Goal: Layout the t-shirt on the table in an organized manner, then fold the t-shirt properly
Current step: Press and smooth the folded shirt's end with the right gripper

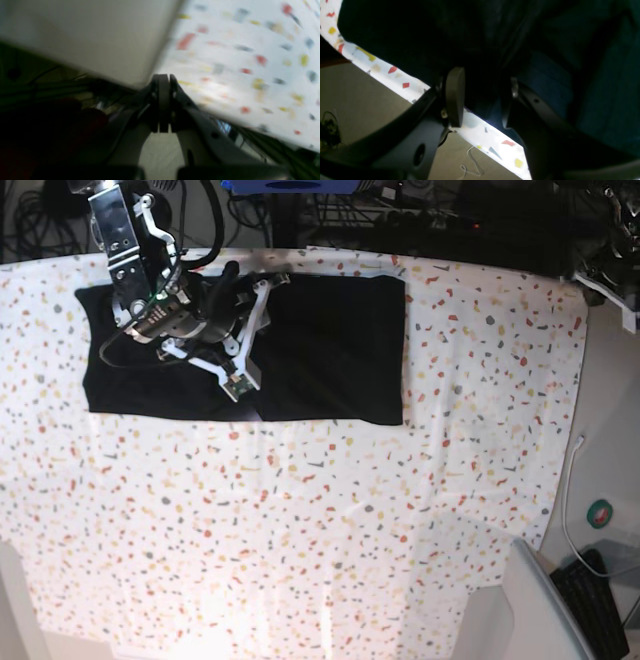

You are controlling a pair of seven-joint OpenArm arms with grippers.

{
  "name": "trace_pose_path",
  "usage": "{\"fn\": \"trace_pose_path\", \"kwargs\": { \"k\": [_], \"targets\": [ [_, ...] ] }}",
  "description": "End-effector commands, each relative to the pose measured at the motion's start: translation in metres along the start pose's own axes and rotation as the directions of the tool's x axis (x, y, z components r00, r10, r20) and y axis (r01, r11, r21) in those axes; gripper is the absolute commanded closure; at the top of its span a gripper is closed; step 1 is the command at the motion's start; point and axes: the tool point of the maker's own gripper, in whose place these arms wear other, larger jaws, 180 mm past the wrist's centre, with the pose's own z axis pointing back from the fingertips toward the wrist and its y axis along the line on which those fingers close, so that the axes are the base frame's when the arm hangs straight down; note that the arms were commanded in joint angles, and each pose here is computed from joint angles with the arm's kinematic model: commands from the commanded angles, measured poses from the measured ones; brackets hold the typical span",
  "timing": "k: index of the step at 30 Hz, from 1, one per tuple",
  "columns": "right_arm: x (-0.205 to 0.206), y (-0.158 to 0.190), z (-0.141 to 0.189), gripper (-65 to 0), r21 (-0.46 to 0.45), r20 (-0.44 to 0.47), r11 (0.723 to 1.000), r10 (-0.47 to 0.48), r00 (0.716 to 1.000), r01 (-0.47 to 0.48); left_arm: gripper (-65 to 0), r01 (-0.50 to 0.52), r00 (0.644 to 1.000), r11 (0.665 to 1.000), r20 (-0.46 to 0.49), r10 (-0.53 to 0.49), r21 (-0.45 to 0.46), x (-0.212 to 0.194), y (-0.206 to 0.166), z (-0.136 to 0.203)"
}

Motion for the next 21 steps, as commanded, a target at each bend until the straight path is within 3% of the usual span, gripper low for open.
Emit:
{"fn": "trace_pose_path", "kwargs": {
  "k": [1, 4, 7, 9, 13, 15, 21],
  "targets": [
    [0.022, 0.003, 0.01, -22.1, 0.003, 0.1, 1.0, 0.003, 0.995, -0.003, 0.0, 0.029, 0.998, 1.0, 0.064, -0.028, -0.01, 0.021, -0.004, 0.004],
    [0.049, 0.011, 0.028, -21.9, 0.005, 0.237, 1.0, 0.018, 0.971, -0.02, 0.0, 0.059, 0.993, 0.996, 0.104, -0.052, -0.061, 0.031, -0.04, 0.003],
    [0.079, 0.011, 0.031, -21.6, 0.002, 0.307, 0.999, 0.033, 0.951, -0.035, 0.0, 0.123, 0.984, 0.979, 0.145, -0.1, -0.164, 0.042, -0.099, -0.001],
    [0.086, 0.008, 0.013, -17.7, 0.015, 0.286, 1.0, 0.018, 0.958, -0.023, 0.0, 0.184, 0.974, 0.95, 0.175, -0.142, -0.253, 0.048, -0.148, -0.002],
    [0.099, -0.011, -0.026, -2.4, 0.019, 0.208, 1.0, -0.004, 0.978, 0.0, 0.0, 0.278, 0.954, 0.868, 0.224, -0.199, -0.412, 0.051, -0.236, 0.005],
    [0.104, -0.018, -0.041, 0.0, 0.019, 0.191, 1.0, -0.015, 0.982, 0.012, 0.0, 0.309, 0.946, 0.833, 0.239, -0.219, -0.458, 0.054, -0.264, 0.004],
    [0.092, -0.034, -0.069, 0.0, 0.013, 0.139, 0.998, -0.06, 0.988, 0.059, 0.0, 0.207, 0.977, 0.856, 0.141, -0.159, -0.473, 0.033, -0.272, -0.025]
  ]
}}
